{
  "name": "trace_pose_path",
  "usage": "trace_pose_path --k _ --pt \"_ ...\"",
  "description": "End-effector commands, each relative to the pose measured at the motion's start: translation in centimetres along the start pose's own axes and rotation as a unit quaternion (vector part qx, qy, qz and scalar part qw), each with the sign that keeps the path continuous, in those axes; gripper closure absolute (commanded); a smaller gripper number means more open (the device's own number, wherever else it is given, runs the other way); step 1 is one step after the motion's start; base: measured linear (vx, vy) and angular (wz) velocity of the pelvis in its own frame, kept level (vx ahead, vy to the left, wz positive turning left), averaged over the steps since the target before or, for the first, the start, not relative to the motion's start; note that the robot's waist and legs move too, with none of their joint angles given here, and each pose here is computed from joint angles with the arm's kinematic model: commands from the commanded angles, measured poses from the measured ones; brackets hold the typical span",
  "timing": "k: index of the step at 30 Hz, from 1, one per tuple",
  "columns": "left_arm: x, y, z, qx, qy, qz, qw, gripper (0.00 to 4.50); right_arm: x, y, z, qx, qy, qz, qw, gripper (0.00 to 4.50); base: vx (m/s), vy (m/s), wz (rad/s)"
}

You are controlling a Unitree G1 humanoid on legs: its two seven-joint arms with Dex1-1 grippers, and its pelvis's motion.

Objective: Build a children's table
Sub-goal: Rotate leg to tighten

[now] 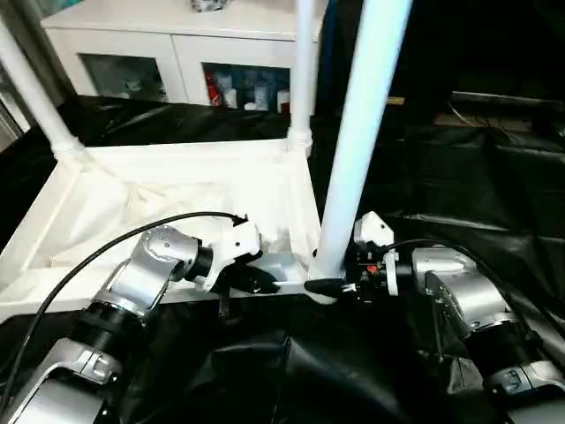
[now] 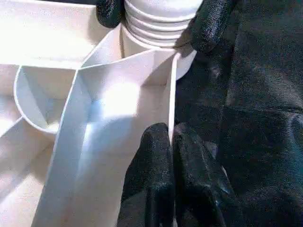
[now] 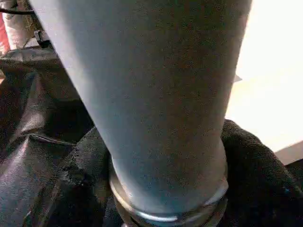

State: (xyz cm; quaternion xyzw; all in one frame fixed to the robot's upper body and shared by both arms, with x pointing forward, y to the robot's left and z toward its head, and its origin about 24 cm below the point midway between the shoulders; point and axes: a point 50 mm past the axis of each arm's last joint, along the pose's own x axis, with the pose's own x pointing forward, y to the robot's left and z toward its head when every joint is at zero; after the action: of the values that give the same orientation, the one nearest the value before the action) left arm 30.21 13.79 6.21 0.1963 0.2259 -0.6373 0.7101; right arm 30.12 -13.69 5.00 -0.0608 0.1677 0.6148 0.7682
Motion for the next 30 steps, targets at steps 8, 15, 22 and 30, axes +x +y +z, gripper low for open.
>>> trace_pose_path --k 8,15,22,30 --pt "0.4 0.6 0.4 -0.008 -0.012 0.055 0.998 4.5 2.1 0.7 -0.4 0.026 -0.012 0.0 1.0 1.71 0.0 0.0 0.0" --pt "2.5 3.9 2.1 -0.072 -0.03 0.228 0.971 4.5 5.2 -1.0 -2.3 0.108 -0.032 -0.253 0.961 1.73 0.0 0.0 0.0" --pt "5.3 3.8 4.7 -0.092 -0.074 0.237 0.964 4.5 8.8 0.0 -0.9 0.119 -0.063 -0.267 0.954 1.73 0.0 0.0 0.0" --pt "5.7 3.6 5.0 -0.086 -0.078 0.227 0.967 4.5 9.2 0.3 -0.6 0.114 -0.07 -0.257 0.957 1.17 0.0 0.0 0.0"
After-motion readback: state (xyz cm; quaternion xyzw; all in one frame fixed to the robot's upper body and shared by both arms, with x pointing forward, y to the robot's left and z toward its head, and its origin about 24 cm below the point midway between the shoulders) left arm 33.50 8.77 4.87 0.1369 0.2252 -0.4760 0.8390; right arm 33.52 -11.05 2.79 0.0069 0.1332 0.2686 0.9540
